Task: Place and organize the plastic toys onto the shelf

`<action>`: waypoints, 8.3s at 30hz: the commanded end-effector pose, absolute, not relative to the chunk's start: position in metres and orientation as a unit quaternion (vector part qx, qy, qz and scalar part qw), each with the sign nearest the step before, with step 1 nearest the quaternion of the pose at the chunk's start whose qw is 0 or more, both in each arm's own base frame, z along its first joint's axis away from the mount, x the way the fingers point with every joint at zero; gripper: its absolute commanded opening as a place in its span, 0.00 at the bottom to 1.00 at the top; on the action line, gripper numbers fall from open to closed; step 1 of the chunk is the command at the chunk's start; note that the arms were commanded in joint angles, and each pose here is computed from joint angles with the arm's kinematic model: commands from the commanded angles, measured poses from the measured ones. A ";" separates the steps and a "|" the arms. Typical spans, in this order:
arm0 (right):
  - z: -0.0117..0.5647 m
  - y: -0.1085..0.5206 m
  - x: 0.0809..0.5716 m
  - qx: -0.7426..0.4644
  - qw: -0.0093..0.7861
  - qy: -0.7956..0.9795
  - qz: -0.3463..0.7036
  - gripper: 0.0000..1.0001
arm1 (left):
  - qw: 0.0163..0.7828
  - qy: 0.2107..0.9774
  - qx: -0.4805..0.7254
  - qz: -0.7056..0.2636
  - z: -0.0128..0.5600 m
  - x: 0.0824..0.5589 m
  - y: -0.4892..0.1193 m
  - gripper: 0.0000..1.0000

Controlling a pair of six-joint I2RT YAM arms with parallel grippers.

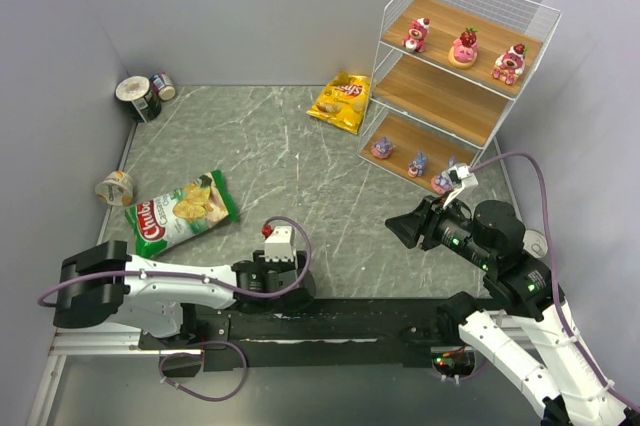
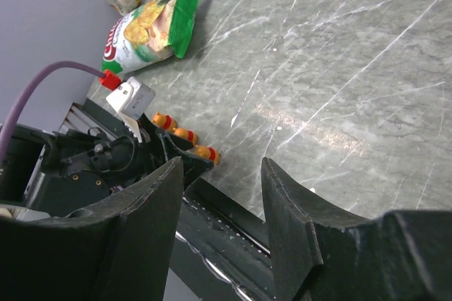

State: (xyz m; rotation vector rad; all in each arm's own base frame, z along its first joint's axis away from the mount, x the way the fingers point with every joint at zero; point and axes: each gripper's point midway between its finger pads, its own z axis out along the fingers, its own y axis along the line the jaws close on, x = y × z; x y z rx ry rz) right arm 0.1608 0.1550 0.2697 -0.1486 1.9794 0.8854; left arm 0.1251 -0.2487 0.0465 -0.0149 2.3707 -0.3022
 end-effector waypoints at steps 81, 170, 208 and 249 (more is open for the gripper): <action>0.402 0.095 0.097 -0.068 0.635 0.680 0.360 0.65 | 0.591 0.743 0.118 -0.291 0.331 0.416 -0.497 0.03; 0.375 0.099 0.114 -0.055 0.620 0.702 0.345 0.70 | 0.611 0.751 0.105 -0.226 0.289 0.473 -0.470 0.28; 0.316 0.121 0.148 -0.041 0.544 0.771 0.327 0.70 | 0.644 0.718 0.069 -0.254 0.312 0.369 -0.427 0.50; 0.110 0.154 0.296 0.525 0.317 0.765 0.197 0.75 | 0.505 0.827 -0.040 -0.245 0.249 0.250 -0.238 0.96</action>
